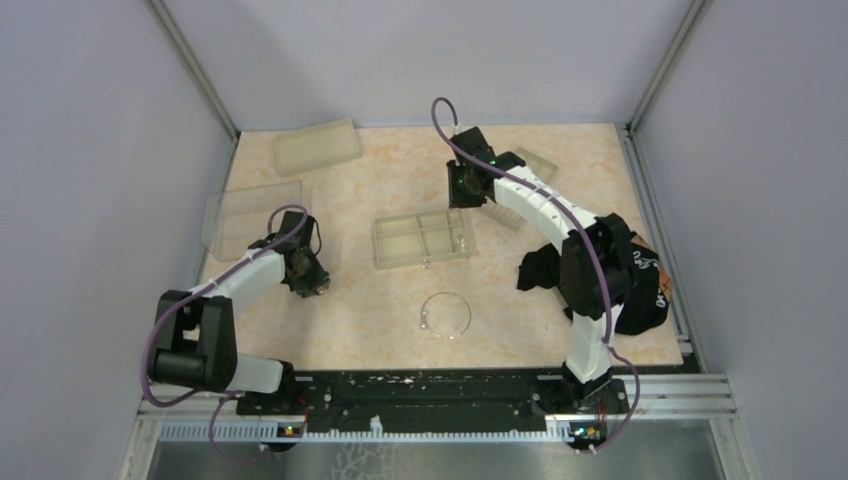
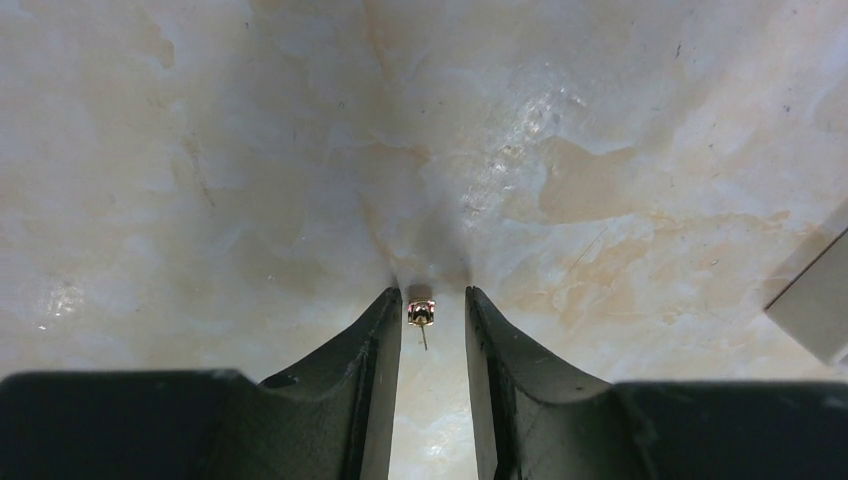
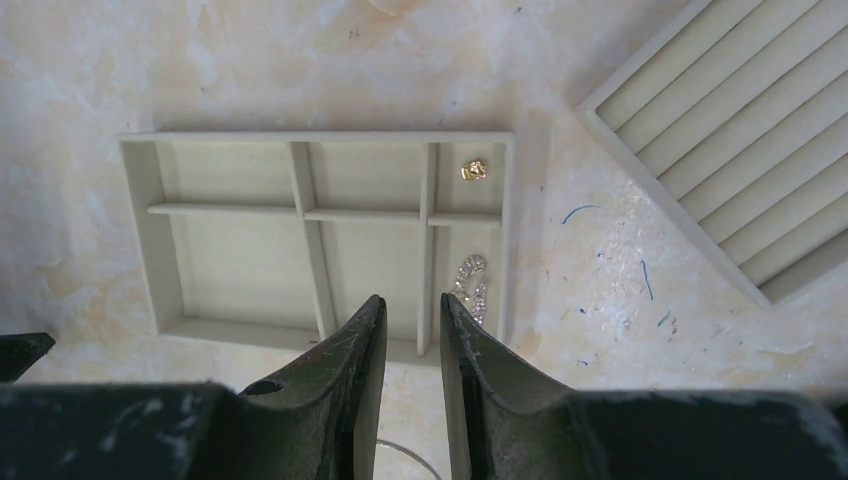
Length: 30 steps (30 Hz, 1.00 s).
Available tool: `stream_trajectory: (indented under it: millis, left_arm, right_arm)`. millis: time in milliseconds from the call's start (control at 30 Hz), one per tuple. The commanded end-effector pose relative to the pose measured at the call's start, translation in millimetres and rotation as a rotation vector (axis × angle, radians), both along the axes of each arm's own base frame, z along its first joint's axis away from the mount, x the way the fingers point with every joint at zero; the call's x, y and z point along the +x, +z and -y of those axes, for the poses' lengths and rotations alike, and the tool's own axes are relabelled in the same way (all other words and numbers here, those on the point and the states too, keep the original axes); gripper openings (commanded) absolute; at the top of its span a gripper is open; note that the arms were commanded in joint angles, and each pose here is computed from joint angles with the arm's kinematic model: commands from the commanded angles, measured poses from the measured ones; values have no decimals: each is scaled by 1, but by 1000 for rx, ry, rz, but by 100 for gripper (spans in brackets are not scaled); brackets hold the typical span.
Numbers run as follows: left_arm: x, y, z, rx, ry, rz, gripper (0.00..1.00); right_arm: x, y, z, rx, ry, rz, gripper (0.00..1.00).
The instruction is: Organize the mixed jewelry
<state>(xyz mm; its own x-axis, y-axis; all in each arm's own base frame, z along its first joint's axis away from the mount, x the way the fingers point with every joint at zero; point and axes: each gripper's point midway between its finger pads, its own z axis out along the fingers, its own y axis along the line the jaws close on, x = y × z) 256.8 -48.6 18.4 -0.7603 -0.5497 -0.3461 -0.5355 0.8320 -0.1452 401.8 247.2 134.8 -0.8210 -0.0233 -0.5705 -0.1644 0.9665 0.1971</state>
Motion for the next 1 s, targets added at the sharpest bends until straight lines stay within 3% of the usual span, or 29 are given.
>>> stream_trajectory:
  millis: [0,667,967]
  left_arm:
    - [-27,-8,-5,21,-39,-94,37]
    - [-31,-14,-1,4,-58,-100,24]
    - [-22,-7,6,-8,-79,-79,10]
  right_arm:
    - [3,25,-10,42,0,65,26]
    - [-14,26,0,37,-21,76,27]
    - [-23,24,9,24,-30,75,26]
